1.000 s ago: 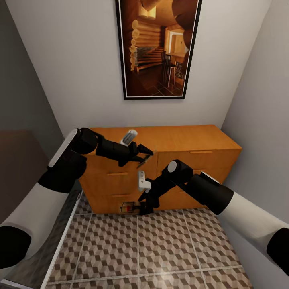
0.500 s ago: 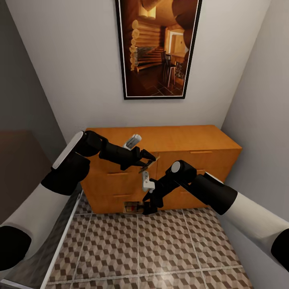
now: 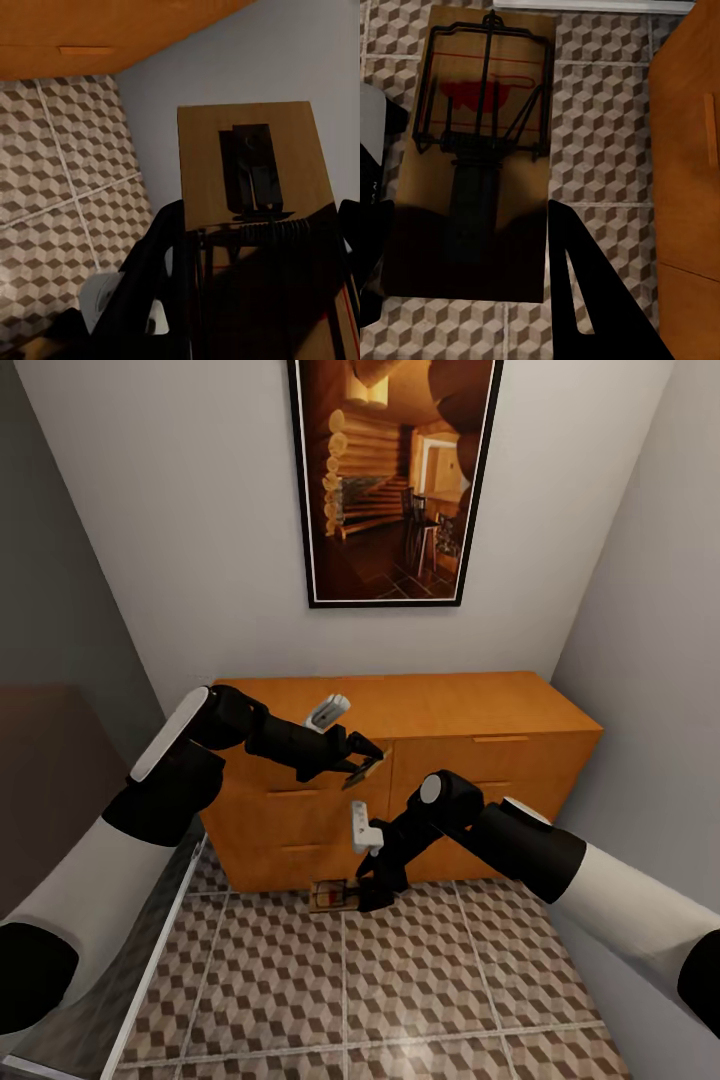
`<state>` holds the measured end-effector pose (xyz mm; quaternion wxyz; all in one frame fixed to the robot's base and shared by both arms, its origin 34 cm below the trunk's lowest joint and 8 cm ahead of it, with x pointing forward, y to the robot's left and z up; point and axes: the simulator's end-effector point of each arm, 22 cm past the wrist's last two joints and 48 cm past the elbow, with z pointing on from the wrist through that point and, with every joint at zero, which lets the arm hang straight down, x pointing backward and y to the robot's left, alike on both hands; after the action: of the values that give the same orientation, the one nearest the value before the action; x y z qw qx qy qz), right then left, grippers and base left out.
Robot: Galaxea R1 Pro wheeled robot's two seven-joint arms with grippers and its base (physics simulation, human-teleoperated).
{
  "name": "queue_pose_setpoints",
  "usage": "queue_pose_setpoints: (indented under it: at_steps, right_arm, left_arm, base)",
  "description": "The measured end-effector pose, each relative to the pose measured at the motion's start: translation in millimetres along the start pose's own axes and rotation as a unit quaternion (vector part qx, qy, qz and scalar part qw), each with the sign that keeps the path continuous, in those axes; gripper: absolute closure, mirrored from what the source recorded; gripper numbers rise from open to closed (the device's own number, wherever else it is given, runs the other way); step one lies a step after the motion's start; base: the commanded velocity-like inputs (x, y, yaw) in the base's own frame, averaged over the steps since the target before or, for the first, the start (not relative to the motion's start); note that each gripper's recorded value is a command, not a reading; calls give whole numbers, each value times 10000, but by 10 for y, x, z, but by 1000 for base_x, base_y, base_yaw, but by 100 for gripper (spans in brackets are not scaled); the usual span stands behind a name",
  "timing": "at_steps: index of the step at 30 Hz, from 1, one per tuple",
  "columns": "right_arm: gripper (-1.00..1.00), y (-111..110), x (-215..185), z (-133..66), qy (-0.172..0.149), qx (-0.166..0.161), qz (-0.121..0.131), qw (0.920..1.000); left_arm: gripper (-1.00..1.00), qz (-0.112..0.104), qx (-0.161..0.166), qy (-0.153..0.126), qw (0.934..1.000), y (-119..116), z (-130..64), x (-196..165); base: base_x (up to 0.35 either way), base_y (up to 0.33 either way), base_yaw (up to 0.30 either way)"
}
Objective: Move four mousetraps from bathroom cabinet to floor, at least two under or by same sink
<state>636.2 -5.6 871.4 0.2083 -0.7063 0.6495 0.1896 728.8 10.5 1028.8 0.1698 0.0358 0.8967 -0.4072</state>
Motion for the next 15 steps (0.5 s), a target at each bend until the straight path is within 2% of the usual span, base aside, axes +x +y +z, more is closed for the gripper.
queue_pose_setpoints:
  at_steps: [6, 15]
  right_arm:
    - [100, 23, 6, 20, 5, -27, 3, 10000]
    - [100, 47, 14, 44, 27, -52, -5, 10000]
  left_arm:
    - [100, -3, -32, -32, 10000, 19, -8, -17]
    - [100, 55, -247, -172, 9995, 111, -11, -80]
  base:
    - [0, 0, 0]
    - [0, 0, 0]
